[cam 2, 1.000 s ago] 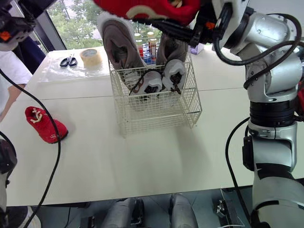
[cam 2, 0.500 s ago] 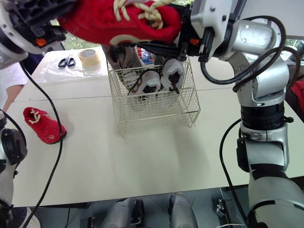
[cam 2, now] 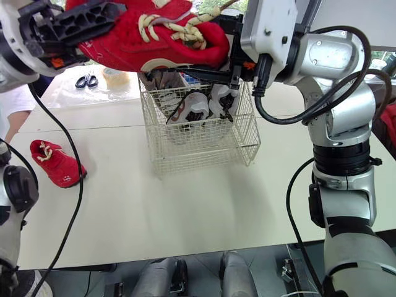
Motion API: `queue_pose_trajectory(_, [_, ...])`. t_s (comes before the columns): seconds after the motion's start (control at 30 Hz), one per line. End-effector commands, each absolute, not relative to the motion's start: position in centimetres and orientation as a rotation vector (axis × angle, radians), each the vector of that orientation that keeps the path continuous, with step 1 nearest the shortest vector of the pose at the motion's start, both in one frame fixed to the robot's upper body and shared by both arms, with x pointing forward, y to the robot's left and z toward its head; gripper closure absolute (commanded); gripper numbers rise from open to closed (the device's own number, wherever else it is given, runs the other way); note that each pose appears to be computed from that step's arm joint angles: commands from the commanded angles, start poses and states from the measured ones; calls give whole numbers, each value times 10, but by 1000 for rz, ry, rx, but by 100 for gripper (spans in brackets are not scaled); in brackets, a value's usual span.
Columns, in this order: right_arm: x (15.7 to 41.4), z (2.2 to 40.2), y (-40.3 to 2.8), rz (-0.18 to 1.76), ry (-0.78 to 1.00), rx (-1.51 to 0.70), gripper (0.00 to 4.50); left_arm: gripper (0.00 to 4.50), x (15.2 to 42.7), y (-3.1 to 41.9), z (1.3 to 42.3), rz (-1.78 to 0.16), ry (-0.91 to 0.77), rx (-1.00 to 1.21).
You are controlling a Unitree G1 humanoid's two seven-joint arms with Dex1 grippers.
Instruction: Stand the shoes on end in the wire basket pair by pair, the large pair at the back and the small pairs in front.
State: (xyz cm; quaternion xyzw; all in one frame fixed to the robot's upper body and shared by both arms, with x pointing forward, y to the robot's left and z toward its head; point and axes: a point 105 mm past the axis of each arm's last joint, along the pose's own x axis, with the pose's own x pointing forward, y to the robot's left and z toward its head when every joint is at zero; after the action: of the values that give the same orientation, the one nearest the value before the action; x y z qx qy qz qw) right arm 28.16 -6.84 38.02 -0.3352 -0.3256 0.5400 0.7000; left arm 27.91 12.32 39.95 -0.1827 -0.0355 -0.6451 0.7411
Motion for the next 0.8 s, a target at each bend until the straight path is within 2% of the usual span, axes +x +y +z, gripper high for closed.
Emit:
queue_pose_trajectory(0.03, [282, 382, -90, 1187, -662, -463, 111, 425, 270, 143, 430, -1398, -292, -524])
queue_pose_trajectory(0.1, [285, 377, -100, 1156, -619, -265, 14, 425, 272, 150, 433, -1355, -355, -581])
queue_pose_trajectory(0.23, [287, 366, -103, 1068, -598, 288, 6, 425, 274, 154, 430, -1265, -481, -670])
queue_pose_trajectory(0.3, [282, 374, -94, 1046, -630, 571, 6, 425, 271, 151, 424, -1247, -516, -712])
queue_pose_trajectory(0.37, [278, 380, -85, 1035, -637, 755, 6, 425, 271, 148, 419, -1223, -535, -773])
queue_pose_trajectory(0.53, [271, 395, -73, 1068, -653, 934, 6, 425, 275, 141, 409, -1189, -529, -798])
queue_pose_trajectory(0.8, [264, 398, -55, 1131, -629, 960, 6, 425, 275, 127, 395, -1203, -472, -819])
